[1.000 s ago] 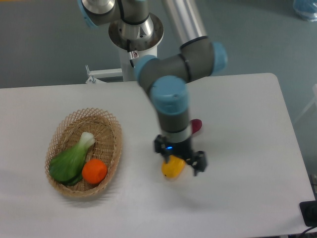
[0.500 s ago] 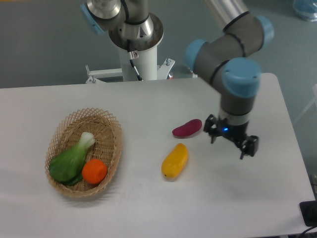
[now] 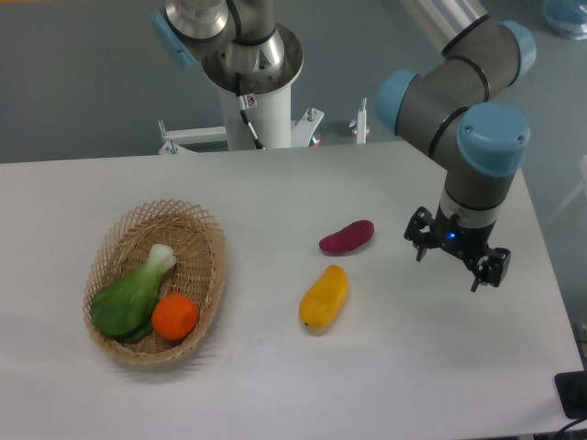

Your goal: Place the orange in the basket

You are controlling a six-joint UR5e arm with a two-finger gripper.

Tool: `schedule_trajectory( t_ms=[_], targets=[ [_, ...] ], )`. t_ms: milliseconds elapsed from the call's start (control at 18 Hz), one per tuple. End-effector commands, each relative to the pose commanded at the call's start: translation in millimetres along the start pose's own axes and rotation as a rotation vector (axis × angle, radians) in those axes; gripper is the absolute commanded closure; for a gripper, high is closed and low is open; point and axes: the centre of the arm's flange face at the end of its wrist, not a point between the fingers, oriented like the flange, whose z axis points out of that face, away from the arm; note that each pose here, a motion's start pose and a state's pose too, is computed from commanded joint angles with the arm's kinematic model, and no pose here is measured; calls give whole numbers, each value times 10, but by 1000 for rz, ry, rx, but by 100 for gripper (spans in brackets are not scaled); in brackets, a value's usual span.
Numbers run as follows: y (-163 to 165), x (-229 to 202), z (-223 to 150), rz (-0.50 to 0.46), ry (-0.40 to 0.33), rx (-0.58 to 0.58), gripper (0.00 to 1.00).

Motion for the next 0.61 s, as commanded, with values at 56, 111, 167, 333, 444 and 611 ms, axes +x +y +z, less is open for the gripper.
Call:
schedule_trajectory(
  t_ms=[56, 111, 167, 333, 444, 611],
  targets=[
    [5, 9, 17, 0, 1, -2, 0],
    [-4, 17, 23, 1, 1, -2, 0],
    [-3, 16, 23, 1, 1, -3, 0],
    [-3, 21, 30, 0, 3, -2, 0],
    [-3, 21, 30, 0, 3, -2, 0],
    [-10, 28, 35, 3, 3, -3, 0]
  ],
)
